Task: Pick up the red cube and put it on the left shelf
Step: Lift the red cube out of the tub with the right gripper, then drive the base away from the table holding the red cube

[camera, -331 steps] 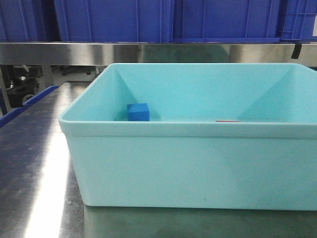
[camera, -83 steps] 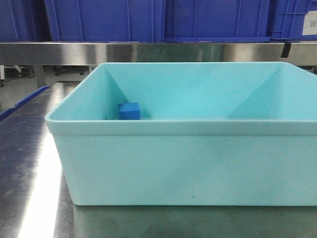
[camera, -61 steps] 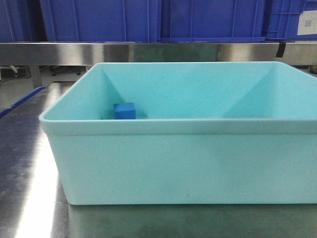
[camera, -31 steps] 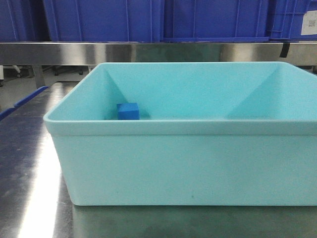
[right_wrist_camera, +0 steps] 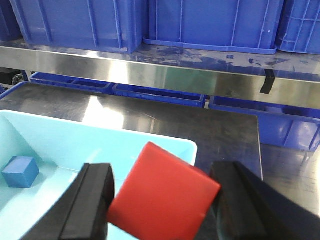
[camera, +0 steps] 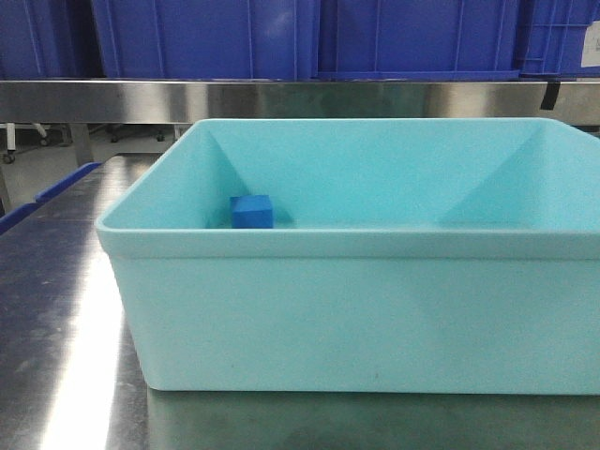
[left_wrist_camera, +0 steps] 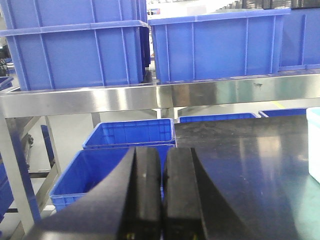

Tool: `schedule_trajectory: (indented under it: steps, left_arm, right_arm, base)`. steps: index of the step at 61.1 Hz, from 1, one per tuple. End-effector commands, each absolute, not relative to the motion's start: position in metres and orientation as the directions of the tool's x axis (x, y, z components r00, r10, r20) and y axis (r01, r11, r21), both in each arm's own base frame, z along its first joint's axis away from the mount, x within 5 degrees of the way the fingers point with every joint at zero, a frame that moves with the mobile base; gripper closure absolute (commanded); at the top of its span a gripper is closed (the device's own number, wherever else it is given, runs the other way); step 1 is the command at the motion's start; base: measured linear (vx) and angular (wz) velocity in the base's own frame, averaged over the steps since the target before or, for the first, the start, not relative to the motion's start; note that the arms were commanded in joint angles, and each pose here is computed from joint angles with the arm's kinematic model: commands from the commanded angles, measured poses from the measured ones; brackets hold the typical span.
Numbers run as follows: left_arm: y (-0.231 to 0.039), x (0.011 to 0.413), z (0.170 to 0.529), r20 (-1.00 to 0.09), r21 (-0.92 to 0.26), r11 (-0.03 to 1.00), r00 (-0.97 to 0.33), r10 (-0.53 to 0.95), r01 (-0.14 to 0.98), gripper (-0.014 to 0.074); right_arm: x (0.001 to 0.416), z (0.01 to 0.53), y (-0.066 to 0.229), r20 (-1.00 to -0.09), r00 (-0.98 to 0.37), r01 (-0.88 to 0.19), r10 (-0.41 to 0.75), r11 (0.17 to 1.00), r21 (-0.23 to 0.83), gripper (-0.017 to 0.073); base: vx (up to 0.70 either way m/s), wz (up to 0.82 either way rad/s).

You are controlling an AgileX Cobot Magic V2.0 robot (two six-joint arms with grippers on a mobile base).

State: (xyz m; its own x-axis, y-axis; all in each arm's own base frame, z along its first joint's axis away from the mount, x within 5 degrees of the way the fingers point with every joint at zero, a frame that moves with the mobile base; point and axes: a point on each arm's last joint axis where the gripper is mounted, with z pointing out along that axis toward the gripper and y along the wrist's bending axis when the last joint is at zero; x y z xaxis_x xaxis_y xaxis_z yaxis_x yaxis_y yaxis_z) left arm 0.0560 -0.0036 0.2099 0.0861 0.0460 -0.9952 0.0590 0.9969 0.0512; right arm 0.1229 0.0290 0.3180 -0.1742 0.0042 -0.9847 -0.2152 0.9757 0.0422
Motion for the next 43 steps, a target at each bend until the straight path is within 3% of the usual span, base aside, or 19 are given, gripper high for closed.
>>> schedule_trajectory:
  steps: [1,43]
  left_arm:
    - [-0.0031,0.0569,0.2096,-0.990,0.046,0.998,0.139,0.038,0.053,0.0488]
    - [-0.0031,0.0569,0.2096,-0.990,0.046,0.998,0.139,0.038,0.053,0.0488]
  right_arm:
    - [0.1230,0.3361,0.0290,-0.998,-0.057,-0.225,0.014,0.974,0.026,0.0502]
    - [0.1230,0.3361,0.0290,-0.998,-0.057,-0.225,0.014,0.974,0.026,0.0502]
  base:
    - [0.08,0.46]
    - [-0.04,-0.06]
